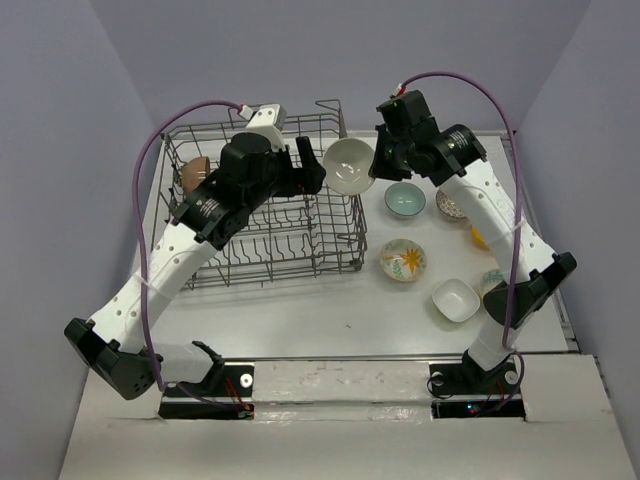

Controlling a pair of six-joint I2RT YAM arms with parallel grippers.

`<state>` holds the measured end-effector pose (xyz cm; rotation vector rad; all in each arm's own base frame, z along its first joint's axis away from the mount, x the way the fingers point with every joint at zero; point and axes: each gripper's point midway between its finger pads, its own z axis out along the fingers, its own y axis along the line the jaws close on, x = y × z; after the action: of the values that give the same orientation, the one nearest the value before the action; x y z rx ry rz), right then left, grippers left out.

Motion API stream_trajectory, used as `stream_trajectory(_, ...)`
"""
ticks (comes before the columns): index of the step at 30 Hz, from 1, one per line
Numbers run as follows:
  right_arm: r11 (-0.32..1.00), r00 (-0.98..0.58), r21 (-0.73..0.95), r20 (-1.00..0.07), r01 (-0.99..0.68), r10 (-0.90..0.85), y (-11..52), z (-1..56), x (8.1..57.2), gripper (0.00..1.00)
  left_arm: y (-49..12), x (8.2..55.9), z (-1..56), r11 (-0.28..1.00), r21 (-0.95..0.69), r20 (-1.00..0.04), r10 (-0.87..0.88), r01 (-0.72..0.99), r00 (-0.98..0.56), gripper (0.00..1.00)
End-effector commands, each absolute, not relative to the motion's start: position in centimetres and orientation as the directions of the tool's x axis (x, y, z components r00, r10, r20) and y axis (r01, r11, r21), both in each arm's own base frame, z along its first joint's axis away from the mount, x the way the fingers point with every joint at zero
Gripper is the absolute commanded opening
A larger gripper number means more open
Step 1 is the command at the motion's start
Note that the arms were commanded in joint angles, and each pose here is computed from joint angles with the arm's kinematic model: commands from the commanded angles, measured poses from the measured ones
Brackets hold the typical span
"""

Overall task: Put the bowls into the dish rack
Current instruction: Pass from the right arm to the left

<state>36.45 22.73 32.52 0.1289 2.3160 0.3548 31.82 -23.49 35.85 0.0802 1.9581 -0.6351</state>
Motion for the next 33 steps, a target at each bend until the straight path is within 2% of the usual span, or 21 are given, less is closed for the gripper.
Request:
stream_trajectory(1,0.913,-0.565,0.398,-0.774,-0.085,0.285,25.3,38.0,37.6,0.01,-23.6,31.7,36.3,0.849,-0.419,-0.856,-0.252,0.322,-0.451,0.95)
stream_trajectory(8,0.907,-0.56,0.406,-0.78,-0.112,0.28,27.2,38.8,37.3,0.01,-23.5,33.4,35.1,0.879,-0.398,-0.858,-0.255,0.262,-0.446,0.91)
stream_trajectory(10,0.908,-0.558,0.402,-0.783,-0.119,0.274,27.7,38.8,37.1,0.01,-23.2,34.0,35.2,0.892,-0.386,-0.863,-0.26,0.235,-0.433,0.87)
stream_trajectory(13,0.91,-0.554,0.396,-0.788,-0.119,0.271,28.0,38.8,37.2,0.01,-22.6,34.7,34.8,0.916,-0.356,-0.868,-0.251,0.186,-0.428,0.78)
stream_trajectory(23,0.926,-0.542,0.363,-0.802,-0.108,0.251,27.9,38.4,37.5,0.01,-21.4,35.8,34.2,0.947,-0.304,-0.88,-0.239,0.101,-0.41,0.34)
stream_trajectory(25,0.929,-0.542,0.357,-0.803,-0.103,0.248,27.8,38.2,37.6,0.01,-21.4,36.0,34.2,0.951,-0.294,-0.882,-0.233,0.092,-0.41,0.21)
stream_trajectory(26,0.931,-0.547,0.351,-0.801,-0.101,0.242,27.8,37.8,37.6,0.01,-21.4,36.1,34.3,0.953,-0.29,-0.883,-0.232,0.087,-0.408,0.09)
stream_trajectory(28,0.928,-0.547,0.355,-0.802,-0.111,0.241,28.2,37.7,37.4,0.01,-21.5,36.3,34.3,0.956,-0.283,-0.884,-0.228,0.079,-0.408,0.0)
stream_trajectory(30,0.924,-0.546,0.363,-0.802,-0.119,0.244,28.2,38.0,37.2,0.01,-21.5,36.6,34.2,0.961,-0.27,-0.888,-0.222,0.066,-0.404,0.0)
stream_trajectory(32,0.92,-0.545,0.37,-0.801,-0.127,0.247,28.4,38.1,37.1,0.07,-21.5,36.5,34.8,0.962,-0.268,-0.893,-0.225,0.059,-0.39,0.0)
stream_trajectory(33,0.919,-0.539,0.372,-0.805,-0.13,0.249,28.3,38.4,37.1,0.17,-21.2,36.6,35.3,0.963,-0.264,-0.898,-0.227,0.047,-0.376,0.0)
